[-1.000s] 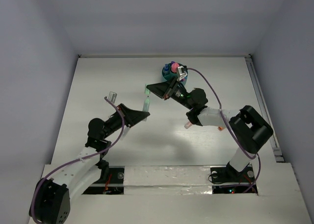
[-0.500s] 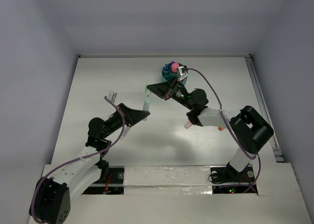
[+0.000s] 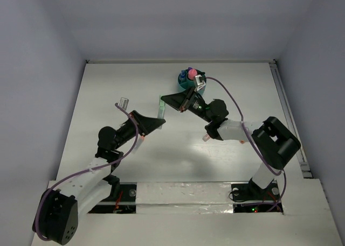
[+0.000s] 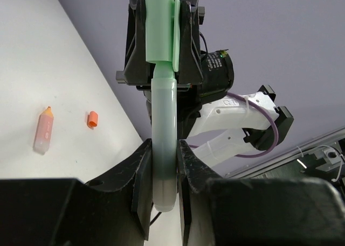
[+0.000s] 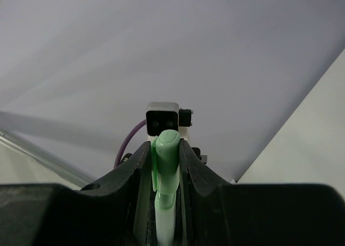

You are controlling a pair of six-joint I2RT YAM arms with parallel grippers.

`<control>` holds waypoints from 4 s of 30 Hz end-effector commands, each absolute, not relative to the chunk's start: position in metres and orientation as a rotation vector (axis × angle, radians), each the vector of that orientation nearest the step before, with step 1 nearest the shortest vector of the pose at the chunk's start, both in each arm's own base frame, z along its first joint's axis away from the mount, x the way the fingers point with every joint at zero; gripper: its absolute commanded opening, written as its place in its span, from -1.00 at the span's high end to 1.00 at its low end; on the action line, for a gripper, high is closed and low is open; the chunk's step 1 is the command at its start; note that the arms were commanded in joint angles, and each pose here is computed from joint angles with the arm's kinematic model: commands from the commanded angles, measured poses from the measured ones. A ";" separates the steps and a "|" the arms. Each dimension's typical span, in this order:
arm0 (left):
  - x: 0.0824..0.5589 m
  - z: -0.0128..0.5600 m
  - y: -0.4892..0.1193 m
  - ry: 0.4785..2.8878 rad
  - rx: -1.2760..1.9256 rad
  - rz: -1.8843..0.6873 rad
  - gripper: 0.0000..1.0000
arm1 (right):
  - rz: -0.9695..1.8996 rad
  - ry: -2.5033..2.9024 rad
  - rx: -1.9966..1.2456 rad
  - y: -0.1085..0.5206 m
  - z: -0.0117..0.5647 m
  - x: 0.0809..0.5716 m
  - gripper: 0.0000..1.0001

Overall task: Sort the stationery into containers
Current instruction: Close the pen cap on the pen, then place the pen in the storage box.

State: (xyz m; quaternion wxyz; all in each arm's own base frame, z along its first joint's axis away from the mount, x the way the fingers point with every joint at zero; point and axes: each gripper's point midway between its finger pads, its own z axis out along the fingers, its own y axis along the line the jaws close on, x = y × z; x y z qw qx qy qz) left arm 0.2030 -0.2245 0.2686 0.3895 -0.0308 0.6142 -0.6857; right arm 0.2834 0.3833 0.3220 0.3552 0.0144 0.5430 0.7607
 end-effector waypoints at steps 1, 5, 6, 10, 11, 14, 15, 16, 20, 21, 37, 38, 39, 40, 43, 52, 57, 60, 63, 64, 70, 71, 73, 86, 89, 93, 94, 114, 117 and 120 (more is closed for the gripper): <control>0.199 0.313 -0.221 1.387 0.015 -1.739 1.00 | 2.033 0.885 -0.162 0.342 0.408 0.232 0.90; 0.202 0.316 -0.219 1.366 -0.001 -1.730 1.00 | 2.031 0.881 -0.161 0.341 0.409 0.228 0.90; 0.202 0.316 -0.219 1.362 -0.008 -1.729 1.00 | 2.026 0.883 -0.159 0.341 0.408 0.228 0.90; 0.206 0.326 -0.214 1.304 -0.035 -1.728 1.00 | 2.016 0.872 -0.160 0.339 0.410 0.227 0.90; 0.207 0.329 -0.215 1.299 -0.035 -1.735 1.00 | 2.017 0.874 -0.169 0.340 0.410 0.226 0.90; 0.209 0.333 -0.219 1.297 -0.008 -1.746 1.00 | 2.049 0.896 -0.174 0.347 0.405 0.225 0.90; 0.209 0.335 -0.219 1.294 -0.002 -1.747 1.00 | 2.050 0.900 -0.172 0.348 0.404 0.226 0.90; 0.209 0.336 -0.220 1.294 0.002 -1.748 1.00 | 2.058 0.910 -0.176 0.351 0.401 0.224 0.90; 0.211 0.340 -0.223 1.290 0.029 -1.749 1.00 | 2.051 0.934 -0.170 0.352 0.393 0.226 0.90; 0.211 0.341 -0.223 1.289 0.037 -1.749 1.00 | 2.061 0.941 -0.170 0.354 0.391 0.223 0.90; 0.220 0.365 -0.226 1.303 0.118 -1.647 1.00 | 2.089 1.212 -0.260 0.367 0.344 0.204 1.00; 0.219 0.376 -0.227 1.281 0.137 -1.649 1.00 | 2.069 1.243 -0.275 0.368 0.337 0.204 1.00; 0.221 0.376 -0.228 1.286 0.139 -1.652 1.00 | 2.061 1.260 -0.288 0.369 0.334 0.203 1.00; 0.222 0.379 -0.229 1.280 0.141 -1.654 1.00 | 2.061 1.295 -0.298 0.373 0.329 0.200 1.00; 0.224 0.386 -0.230 1.265 0.143 -1.664 1.00 | 2.028 1.369 -0.335 0.381 0.312 0.193 1.00; 0.225 0.418 -0.228 1.195 0.170 -1.729 1.00 | 1.942 1.515 -0.365 0.391 0.265 0.183 1.00; 0.225 0.436 -0.227 1.176 0.202 -1.708 1.00 | 1.899 1.573 -0.357 0.394 0.244 0.181 1.00; 0.224 0.443 -0.227 1.179 0.224 -1.692 1.00 | 1.840 1.636 -0.348 0.392 0.226 0.185 1.00; 0.222 0.447 -0.225 1.186 0.230 -1.688 1.00 | 1.769 1.683 -0.345 0.389 0.213 0.188 1.00; 0.224 0.446 -0.223 1.194 0.222 -1.681 1.00 | 1.746 1.724 -0.343 0.388 0.206 0.189 1.00; 0.227 0.431 -0.227 1.253 0.220 -1.679 1.00 | 1.717 1.687 -0.366 0.387 0.226 0.191 1.00; 0.229 0.419 -0.228 1.287 0.219 -1.673 1.00 | 1.704 1.662 -0.362 0.387 0.235 0.194 1.00; 0.235 0.397 -0.231 1.375 0.199 -1.661 0.65 | 1.647 1.630 -0.318 0.385 0.256 0.206 1.00; 0.221 0.276 -0.226 1.747 0.214 -1.480 -0.59 | 1.354 1.378 0.006 0.335 0.359 0.323 1.00; 0.225 0.275 -0.217 1.770 0.216 -1.356 -0.85 | 1.298 1.373 0.051 0.320 0.358 0.344 1.00; 0.233 0.274 -0.201 1.796 0.222 -1.164 -0.98 | 0.965 1.374 0.074 0.288 0.350 0.386 1.00; 0.234 0.276 -0.198 1.798 0.230 -1.133 -0.98 | 0.890 1.399 0.060 0.287 0.339 0.396 1.00; 0.235 0.288 -0.157 1.717 0.230 -0.809 -0.98 | 0.078 1.342 -0.124 0.253 0.291 0.491 1.00; 0.235 0.288 -0.156 1.719 0.228 -0.807 -0.98 | 0.073 1.346 -0.142 0.258 0.281 0.496 1.00; 0.235 0.288 -0.156 1.717 0.227 -0.803 -0.98 | 0.079 1.352 -0.150 0.262 0.270 0.499 1.00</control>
